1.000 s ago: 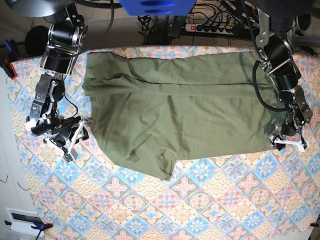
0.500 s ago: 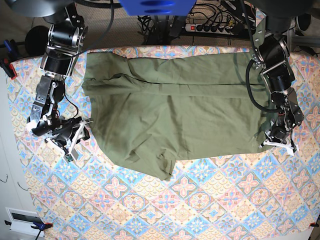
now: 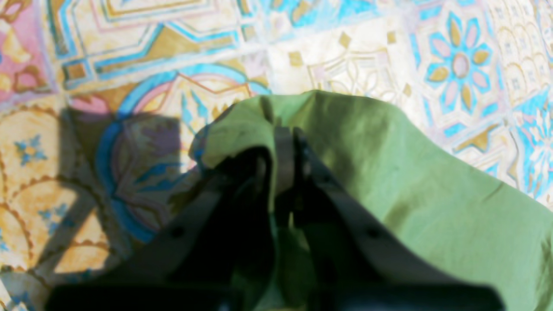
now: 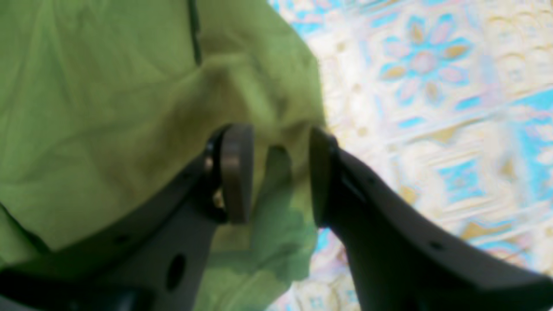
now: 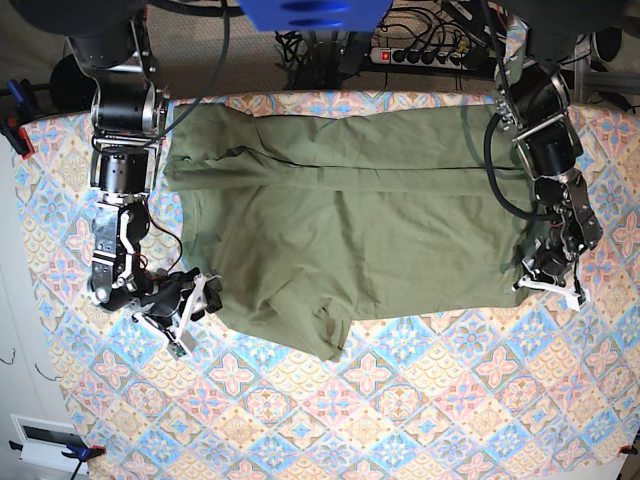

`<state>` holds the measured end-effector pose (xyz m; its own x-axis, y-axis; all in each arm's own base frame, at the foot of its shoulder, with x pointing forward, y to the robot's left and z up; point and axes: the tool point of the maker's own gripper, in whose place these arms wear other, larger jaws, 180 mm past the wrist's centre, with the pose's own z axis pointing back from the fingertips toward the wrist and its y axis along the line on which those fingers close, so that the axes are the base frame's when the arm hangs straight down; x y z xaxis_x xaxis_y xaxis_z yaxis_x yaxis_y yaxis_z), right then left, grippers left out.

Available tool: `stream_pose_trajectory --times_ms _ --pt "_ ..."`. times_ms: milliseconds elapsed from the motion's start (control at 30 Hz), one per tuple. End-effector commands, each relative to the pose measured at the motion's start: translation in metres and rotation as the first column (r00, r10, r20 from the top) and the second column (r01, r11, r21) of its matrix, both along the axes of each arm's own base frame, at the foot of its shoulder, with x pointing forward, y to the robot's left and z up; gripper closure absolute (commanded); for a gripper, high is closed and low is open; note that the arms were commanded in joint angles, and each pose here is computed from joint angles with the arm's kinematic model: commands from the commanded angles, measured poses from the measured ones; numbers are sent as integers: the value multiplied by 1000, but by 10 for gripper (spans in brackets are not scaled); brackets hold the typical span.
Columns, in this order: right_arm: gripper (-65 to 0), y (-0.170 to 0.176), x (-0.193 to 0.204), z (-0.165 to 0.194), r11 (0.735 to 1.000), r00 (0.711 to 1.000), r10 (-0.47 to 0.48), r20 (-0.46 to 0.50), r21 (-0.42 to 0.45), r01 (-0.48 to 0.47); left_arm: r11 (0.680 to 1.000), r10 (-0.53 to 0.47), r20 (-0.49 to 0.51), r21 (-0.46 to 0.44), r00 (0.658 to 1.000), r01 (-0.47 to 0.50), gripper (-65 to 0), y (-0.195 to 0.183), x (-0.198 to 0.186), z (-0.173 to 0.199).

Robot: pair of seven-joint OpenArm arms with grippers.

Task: Layout the t-shirt on the table in an organized manner, then fold the t-shirt properly
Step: 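Move both grippers along the shirt sides and grasp its hem corners, then lift the hem with both grippers and fold it onto the collar edge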

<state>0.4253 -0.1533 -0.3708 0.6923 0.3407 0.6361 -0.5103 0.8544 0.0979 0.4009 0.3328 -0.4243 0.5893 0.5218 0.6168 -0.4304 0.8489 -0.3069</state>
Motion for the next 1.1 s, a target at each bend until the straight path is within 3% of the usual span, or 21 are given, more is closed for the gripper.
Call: stream_pose_trajectory --times_ms 0,300,567,867,1067 --pt "-211 -4 21 25 1000 997 -8 72 16 7 1000 -17 -7 -9 1000 17 0 -2 3 5" --pt "-211 -4 33 2 988 996 -78 37 135 72 1000 -16 -9 -7 1000 16 0 0 3 5" --pt "-211 -25 30 -20 998 997 -62 47 -22 63 1000 -17 -9 -9 1000 16 0 -1 3 5" --pt "-211 -22 23 -36 998 998 -68 11 -4 68 1000 -17 -9 -10 1000 17 0 -2 3 5" --pt "-208 1 15 -47 999 999 -44 -15 25 44 1000 -17 -9 -10 1000 17 0 -2 3 5"
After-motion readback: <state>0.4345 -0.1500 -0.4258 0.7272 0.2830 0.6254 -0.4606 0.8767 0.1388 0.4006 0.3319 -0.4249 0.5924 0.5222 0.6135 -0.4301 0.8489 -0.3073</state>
